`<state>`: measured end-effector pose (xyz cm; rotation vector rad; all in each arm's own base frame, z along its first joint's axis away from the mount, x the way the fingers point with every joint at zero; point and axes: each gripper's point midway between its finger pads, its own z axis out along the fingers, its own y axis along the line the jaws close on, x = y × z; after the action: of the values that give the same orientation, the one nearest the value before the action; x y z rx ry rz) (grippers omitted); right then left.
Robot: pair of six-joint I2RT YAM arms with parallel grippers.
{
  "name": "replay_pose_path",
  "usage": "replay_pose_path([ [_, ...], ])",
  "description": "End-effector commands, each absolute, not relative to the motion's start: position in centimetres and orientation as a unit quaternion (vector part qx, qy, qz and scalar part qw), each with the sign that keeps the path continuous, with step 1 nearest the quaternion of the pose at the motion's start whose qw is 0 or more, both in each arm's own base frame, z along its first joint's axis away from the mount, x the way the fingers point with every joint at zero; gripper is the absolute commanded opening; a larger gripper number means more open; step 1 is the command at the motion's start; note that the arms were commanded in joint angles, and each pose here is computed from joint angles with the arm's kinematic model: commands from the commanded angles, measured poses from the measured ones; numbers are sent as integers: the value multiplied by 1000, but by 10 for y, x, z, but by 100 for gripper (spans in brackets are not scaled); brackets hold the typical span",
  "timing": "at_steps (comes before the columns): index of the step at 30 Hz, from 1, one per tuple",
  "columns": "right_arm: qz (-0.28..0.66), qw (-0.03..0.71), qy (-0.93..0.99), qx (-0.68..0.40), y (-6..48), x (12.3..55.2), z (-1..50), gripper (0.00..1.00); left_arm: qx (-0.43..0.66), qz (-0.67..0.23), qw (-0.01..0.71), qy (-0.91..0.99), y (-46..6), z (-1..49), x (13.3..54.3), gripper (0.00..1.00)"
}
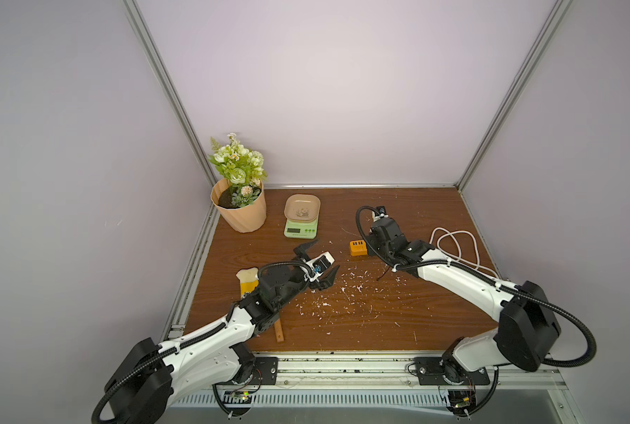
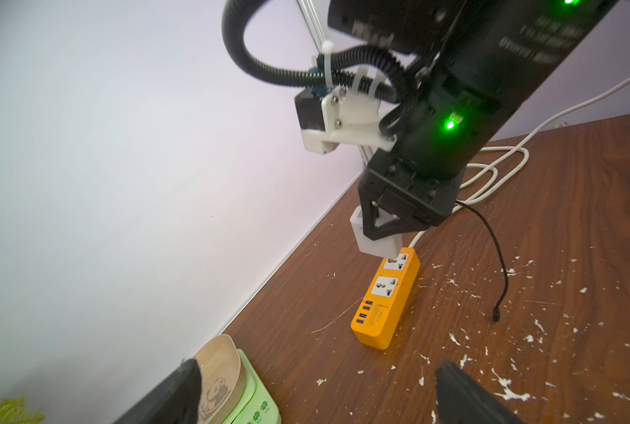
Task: Charge the electronic scale
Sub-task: Insert the plug into the socket.
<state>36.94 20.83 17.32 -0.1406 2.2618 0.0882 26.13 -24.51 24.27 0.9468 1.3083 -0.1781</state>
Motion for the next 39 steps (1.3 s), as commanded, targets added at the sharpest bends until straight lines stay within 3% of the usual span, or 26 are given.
replay_pose_path([
  [1, 48, 442, 896, -20, 209, 388, 190, 1, 417, -76, 699, 576, -242, 250, 260, 100],
  [10, 51, 410, 910, -23, 214, 400, 158, 2, 421, -79, 696, 576, -243, 248, 259, 98],
  [39, 54, 388, 920, -19, 217, 415, 125, 3, 421, -77, 699, 572, -240, 252, 256, 99],
])
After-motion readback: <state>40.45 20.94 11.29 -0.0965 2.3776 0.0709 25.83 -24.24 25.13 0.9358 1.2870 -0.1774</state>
